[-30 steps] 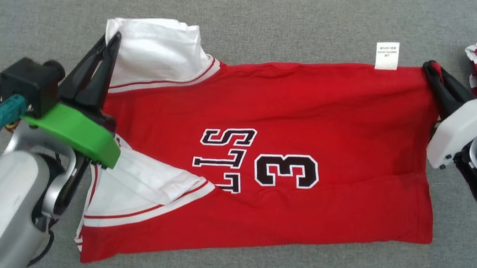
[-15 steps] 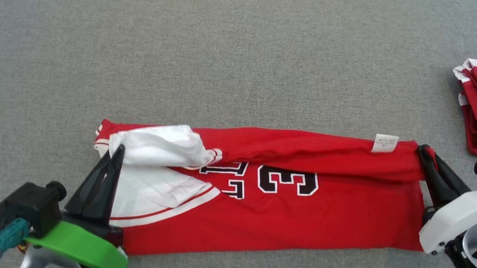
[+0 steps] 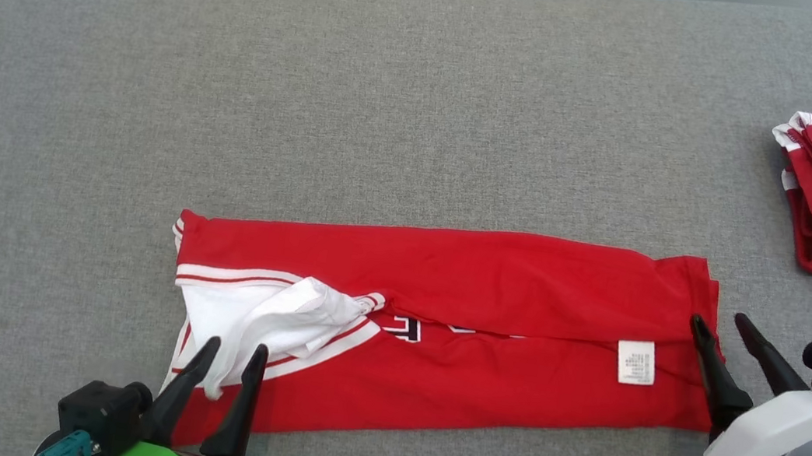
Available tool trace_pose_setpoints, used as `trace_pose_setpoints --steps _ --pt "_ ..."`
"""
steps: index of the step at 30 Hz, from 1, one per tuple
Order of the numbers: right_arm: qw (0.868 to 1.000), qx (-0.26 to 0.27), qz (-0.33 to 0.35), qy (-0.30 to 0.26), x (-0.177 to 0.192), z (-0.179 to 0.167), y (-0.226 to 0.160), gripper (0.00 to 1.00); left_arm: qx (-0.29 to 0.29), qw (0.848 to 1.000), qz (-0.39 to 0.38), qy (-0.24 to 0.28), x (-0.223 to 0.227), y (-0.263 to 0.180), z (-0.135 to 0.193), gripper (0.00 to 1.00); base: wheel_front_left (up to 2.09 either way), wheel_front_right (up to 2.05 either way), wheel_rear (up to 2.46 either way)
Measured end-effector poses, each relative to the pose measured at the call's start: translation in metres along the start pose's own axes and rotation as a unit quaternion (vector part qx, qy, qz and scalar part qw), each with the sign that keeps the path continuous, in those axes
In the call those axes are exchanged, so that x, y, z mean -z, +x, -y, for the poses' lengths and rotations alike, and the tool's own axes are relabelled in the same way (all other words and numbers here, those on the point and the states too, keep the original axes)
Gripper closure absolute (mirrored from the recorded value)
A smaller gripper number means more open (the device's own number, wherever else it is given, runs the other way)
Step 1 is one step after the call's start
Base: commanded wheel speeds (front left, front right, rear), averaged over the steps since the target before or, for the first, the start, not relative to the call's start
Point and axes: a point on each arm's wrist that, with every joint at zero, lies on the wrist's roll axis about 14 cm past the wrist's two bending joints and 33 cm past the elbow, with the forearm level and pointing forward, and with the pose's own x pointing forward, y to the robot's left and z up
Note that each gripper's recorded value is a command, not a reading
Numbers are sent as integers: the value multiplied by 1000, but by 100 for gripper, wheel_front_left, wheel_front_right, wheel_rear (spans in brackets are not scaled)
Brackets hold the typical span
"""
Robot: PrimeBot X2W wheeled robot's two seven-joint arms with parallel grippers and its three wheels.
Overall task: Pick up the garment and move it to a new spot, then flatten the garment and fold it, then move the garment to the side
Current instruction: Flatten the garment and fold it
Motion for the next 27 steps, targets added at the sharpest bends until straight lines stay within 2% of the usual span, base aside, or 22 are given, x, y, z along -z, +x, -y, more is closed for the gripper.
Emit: trace_pose_setpoints --steps 9,13,20,23,27 --pt "993 93 70 32 -19 44 -24 0 1 998 57 -3 -25 -5 -1 0 0 0 0" --pt "990 110 83 36 -23 49 -29 0 8 998 70 2 -31 -3 5 0 0 0 0" --pt "993 87 72 33 -21 29 -17 0 11 994 110 16 -50 7 11 0 0 0 0" --pt "996 67 50 36 -12 16 -7 0 7 993 116 19 -51 9 10 0 0 0 0" --pt "997 65 13 34 7 16 5 0 4 993 114 17 -47 9 9 0 0 0 0"
